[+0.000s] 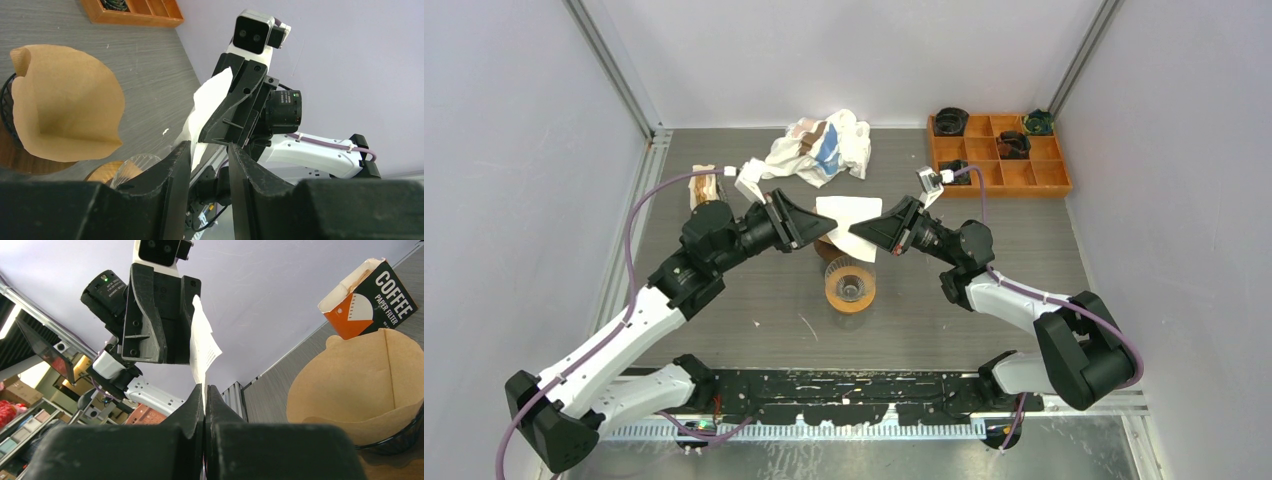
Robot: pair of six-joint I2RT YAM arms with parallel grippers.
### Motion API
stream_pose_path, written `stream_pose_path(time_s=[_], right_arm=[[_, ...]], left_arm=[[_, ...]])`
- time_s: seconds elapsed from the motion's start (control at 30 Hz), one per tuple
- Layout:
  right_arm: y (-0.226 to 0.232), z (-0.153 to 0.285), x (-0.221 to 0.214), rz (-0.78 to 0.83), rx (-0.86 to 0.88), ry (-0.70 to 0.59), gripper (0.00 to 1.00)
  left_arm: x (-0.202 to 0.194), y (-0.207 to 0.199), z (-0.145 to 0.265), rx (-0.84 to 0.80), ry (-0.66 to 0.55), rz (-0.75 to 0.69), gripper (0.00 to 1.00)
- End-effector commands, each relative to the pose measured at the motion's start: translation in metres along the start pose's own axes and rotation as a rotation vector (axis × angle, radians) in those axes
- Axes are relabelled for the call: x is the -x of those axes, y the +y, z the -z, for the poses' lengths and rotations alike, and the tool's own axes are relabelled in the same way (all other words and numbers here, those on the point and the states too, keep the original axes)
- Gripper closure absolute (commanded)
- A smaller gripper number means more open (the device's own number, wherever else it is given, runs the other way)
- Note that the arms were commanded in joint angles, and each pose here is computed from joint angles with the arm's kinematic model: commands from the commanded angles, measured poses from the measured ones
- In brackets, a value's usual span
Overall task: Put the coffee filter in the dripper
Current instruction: Place the coffee filter in the coffee dripper.
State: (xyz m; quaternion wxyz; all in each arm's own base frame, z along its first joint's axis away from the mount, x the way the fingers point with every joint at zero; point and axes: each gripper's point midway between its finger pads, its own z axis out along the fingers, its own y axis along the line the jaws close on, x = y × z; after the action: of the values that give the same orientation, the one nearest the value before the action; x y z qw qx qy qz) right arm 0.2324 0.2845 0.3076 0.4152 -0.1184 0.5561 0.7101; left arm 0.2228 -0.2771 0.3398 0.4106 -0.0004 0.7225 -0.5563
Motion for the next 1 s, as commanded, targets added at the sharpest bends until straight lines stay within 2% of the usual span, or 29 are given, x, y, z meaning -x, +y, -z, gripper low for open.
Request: stream_pose_path(time_s=[0.0,0.2,0.37,0.5,0.63,0.73,0.87,0.97], right_arm=[[0.024,-0.002,0.013,0.065,0.078,-0.025,0.99],[0.027,-0.003,0.013,0.06,0.087,-0.018,0.99],[0.029,-0.003,0.013,0.055,0.09,-0.017,0.98],[0.033,-0.002,0.014,0.06,0.093,-0.017,0.94],[0.037,0.0,0.016,0.079,0.077,-0.02,0.84],[0.039,0.002,0.017,0.1,0.047,-0.022,0.76],[0.036,0.006,0.02,0.152,-0.035,-0.018,0.59],[0.031,0.012,0.022,0.21,-0.117,-0.017,0.51]], left_arm=[[0.009,-0.027,-0.001,-0.091,-0.023,-0.016,0.66],[0.007,-0.029,-0.005,-0.098,-0.019,-0.017,0.74],[0.006,-0.031,-0.006,-0.106,-0.018,-0.017,0.87],[0.007,-0.034,-0.003,-0.114,-0.026,-0.016,0.93],[0.008,-0.039,0.003,-0.123,-0.04,-0.016,1.0],[0.008,-0.037,0.007,-0.099,-0.041,-0.004,1.0],[0.007,-0.035,0.01,-0.074,-0.041,0.012,1.0],[0.008,-0.032,0.014,-0.052,-0.054,0.026,1.0]])
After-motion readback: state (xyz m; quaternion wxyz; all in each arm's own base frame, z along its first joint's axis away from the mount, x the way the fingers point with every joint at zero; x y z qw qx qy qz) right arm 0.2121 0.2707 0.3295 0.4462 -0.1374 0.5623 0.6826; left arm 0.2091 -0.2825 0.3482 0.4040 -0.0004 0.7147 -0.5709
